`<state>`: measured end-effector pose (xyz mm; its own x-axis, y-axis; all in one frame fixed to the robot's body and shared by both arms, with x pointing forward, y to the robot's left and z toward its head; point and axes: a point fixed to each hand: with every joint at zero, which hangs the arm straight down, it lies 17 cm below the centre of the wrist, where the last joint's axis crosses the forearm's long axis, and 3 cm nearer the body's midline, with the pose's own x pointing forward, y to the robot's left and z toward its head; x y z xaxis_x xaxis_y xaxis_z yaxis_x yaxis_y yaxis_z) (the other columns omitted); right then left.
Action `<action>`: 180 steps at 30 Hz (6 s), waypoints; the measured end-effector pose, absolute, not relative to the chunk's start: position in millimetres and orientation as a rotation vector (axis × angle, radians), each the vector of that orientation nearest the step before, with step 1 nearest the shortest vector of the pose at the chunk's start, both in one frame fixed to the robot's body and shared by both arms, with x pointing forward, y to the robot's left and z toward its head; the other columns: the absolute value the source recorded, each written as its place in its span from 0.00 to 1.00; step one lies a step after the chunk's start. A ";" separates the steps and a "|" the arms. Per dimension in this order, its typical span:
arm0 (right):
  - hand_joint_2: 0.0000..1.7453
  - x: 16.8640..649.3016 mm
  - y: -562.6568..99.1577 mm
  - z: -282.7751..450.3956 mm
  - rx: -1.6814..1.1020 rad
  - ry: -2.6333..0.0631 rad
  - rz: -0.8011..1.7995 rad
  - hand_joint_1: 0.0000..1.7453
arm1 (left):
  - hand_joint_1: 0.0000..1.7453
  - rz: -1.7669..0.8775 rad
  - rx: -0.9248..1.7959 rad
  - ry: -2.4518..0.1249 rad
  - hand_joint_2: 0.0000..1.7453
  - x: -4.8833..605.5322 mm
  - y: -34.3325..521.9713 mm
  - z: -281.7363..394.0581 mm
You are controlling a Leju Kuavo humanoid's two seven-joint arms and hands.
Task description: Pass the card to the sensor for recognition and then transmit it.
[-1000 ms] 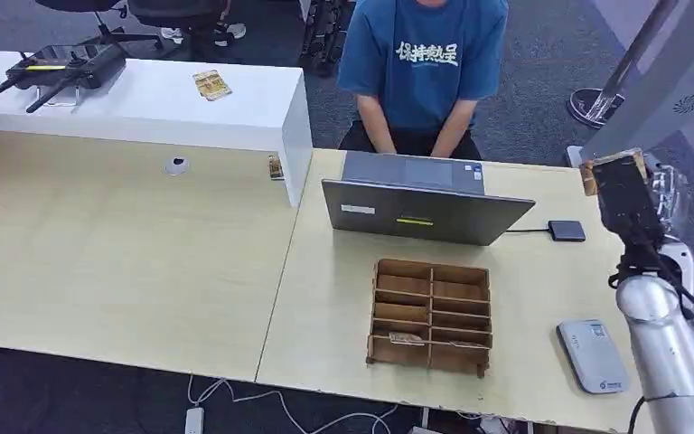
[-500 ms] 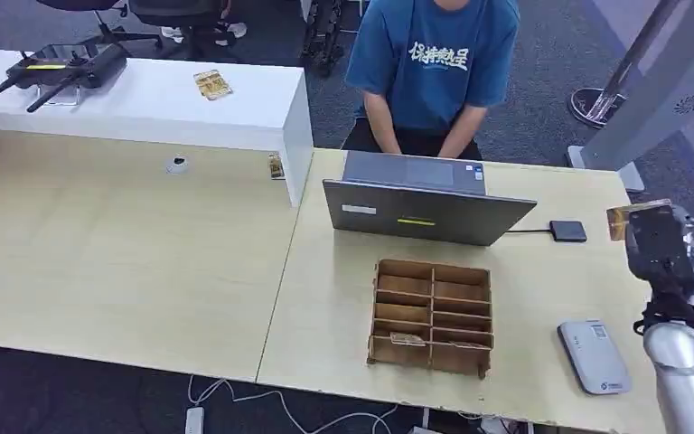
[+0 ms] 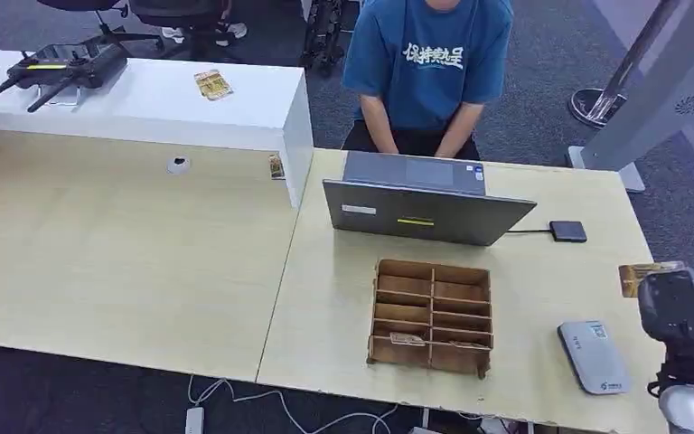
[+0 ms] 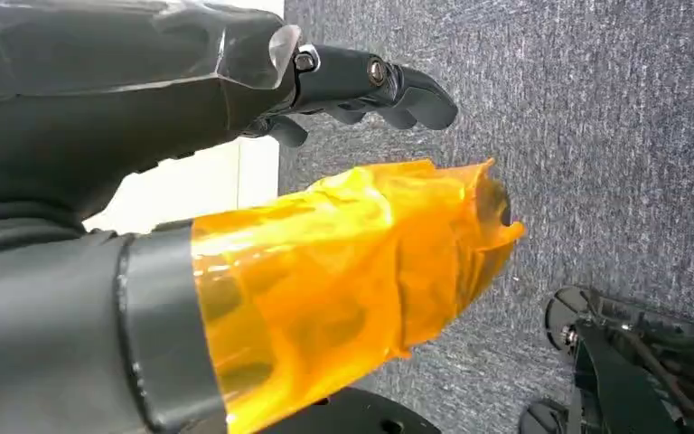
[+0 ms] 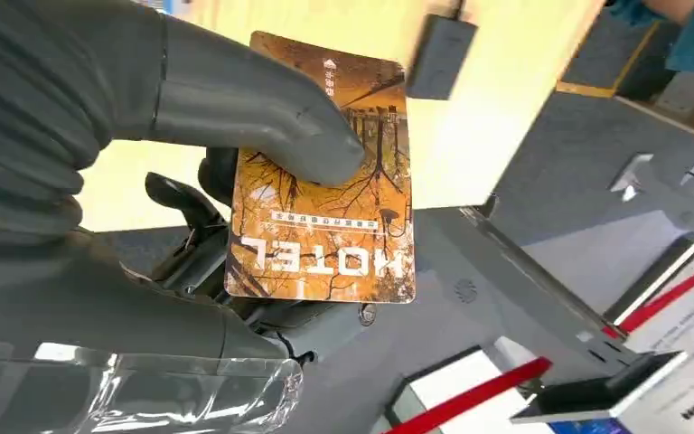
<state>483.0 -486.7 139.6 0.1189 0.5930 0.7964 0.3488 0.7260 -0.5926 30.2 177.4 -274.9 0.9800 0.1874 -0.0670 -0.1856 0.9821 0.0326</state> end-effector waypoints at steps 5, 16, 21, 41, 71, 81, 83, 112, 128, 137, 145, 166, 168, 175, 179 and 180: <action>1.00 424.0 -518.5 90.8 -0.840 -1.382 0.191 1.00 | 0.00 0.208 0.029 0.071 0.00 29.8 176.3 -274.8; 1.00 389.4 -543.1 51.3 -0.863 -1.274 0.174 1.00 | 0.00 0.209 0.035 0.072 0.00 29.5 175.9 -274.6; 1.00 384.8 -545.4 44.7 -0.862 -1.258 0.162 1.00 | 0.00 0.209 0.033 0.072 0.00 29.5 174.4 -274.4; 1.00 371.8 -529.8 3.2 -0.812 -1.183 0.149 1.00 | 0.00 0.199 0.037 0.073 0.00 29.3 174.2 -274.3; 1.00 401.3 -513.2 40.4 -0.876 -1.312 0.087 1.00 | 0.00 0.196 0.034 0.070 0.00 29.8 173.7 -274.2; 1.00 416.7 -500.0 71.8 -0.907 -1.384 0.119 1.00 | 0.00 0.194 0.032 0.069 0.00 29.9 173.4 -274.2; 1.00 419.7 -492.8 75.0 -0.905 -1.398 0.137 1.00 | 0.00 0.194 0.032 0.070 0.00 29.9 173.4 -274.2; 1.00 433.3 -433.2 72.7 -0.824 -1.429 0.229 1.00 | 0.00 0.196 0.035 0.070 0.00 29.8 174.1 -274.3; 1.00 433.2 -425.5 58.1 -0.820 -1.393 0.275 1.00 | 0.00 0.194 0.035 0.070 0.00 29.7 174.1 -274.3; 1.00 433.1 -426.3 57.0 -0.839 -1.378 0.299 1.00 | 0.00 0.194 0.035 0.070 0.00 29.7 174.1 -274.3; 1.00 433.0 -435.3 60.5 -0.875 -1.367 0.320 1.00 | 0.00 0.194 0.036 0.070 0.00 29.6 174.4 -274.3; 1.00 434.6 -446.0 73.6 -0.904 -1.381 0.336 1.00 | 0.00 0.198 0.035 0.071 0.00 29.7 174.1 -274.3; 1.00 434.7 -445.9 74.1 -0.904 -1.383 0.336 1.00 | 0.00 0.197 0.035 0.071 0.00 29.6 174.1 -274.3; 1.00 434.8 -445.6 74.5 -0.904 -1.384 0.336 1.00 | 0.00 0.197 0.035 0.071 0.00 29.6 174.1 -274.3; 1.00 434.9 -444.1 73.6 -0.904 -1.381 0.347 1.00 | 0.00 0.197 0.035 0.071 0.00 29.7 174.1 -274.3; 1.00 434.9 -443.9 73.4 -0.904 -1.381 0.348 1.00 | 0.00 0.196 0.035 0.070 0.00 29.7 174.1 -274.3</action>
